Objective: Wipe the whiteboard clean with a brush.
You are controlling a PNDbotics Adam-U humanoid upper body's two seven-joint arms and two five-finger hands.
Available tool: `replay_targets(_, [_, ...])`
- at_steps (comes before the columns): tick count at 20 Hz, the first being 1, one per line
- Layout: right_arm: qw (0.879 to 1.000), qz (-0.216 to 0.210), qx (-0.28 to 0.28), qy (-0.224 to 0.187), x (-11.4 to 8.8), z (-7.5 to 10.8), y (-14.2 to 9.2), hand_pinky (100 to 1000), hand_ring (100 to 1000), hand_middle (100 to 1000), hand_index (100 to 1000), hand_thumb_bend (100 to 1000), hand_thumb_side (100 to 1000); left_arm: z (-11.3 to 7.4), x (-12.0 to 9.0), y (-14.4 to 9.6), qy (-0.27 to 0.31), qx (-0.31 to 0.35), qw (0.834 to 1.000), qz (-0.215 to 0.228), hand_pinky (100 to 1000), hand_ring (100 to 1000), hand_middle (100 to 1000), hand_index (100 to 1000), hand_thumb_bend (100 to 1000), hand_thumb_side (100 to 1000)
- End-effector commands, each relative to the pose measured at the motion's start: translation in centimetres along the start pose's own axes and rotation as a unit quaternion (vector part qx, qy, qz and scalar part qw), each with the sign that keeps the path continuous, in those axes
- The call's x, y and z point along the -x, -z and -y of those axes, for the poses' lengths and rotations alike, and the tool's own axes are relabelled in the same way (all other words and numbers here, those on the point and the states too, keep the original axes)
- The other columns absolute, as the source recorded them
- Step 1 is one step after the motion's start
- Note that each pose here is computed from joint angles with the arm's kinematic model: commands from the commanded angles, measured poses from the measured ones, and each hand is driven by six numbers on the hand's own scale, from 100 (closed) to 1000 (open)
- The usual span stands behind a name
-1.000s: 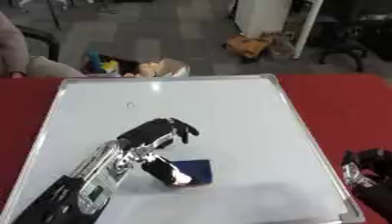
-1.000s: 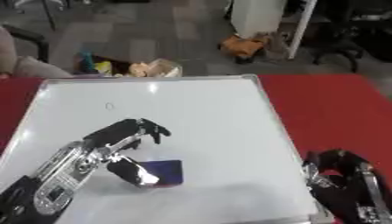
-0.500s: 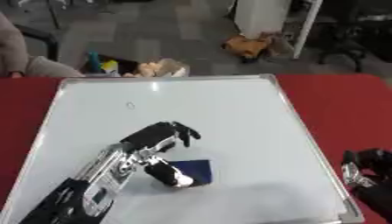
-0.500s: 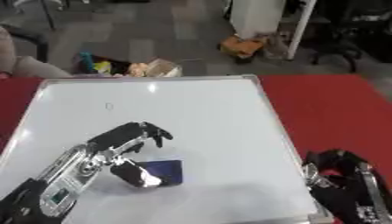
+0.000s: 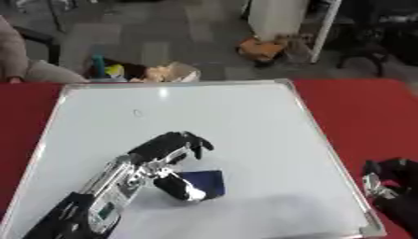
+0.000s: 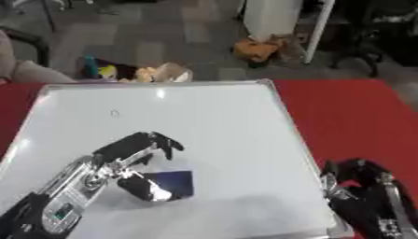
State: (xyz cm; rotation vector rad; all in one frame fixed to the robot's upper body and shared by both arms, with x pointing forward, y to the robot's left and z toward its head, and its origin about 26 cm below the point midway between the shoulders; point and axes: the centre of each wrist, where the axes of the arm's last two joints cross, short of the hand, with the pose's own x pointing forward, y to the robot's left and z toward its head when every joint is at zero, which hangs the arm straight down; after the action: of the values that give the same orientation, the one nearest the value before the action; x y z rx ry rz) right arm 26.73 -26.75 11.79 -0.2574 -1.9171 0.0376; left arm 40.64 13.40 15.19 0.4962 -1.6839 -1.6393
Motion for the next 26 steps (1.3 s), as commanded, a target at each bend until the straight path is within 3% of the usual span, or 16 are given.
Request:
replay_targets(1, [1.0, 0.012, -0.004, -0.001, -0.72, 0.18, 0.14, 171, 467, 356, 483, 100, 100, -0.61, -0.31, 0.04, 0.01, -0.002, 1.0, 0.007, 405, 750, 580, 846, 621, 380])
replay_targets(12, [1.0, 0.012, -0.002, -0.002, -0.7, 0.26, 0.12, 171, 467, 356, 483, 100, 100, 0.01, 0.32, -0.43, 0.01, 0.007, 1.0, -0.006, 387, 740, 567, 844, 597, 358])
replay_targets(26, [1.0, 0.011, -0.001, -0.002, -0.68, 0.27, 0.1, 171, 467, 357, 483, 100, 100, 0.17, 0.46, -0.58, 0.006, 0.004, 1.0, -0.016, 319, 696, 520, 825, 463, 258])
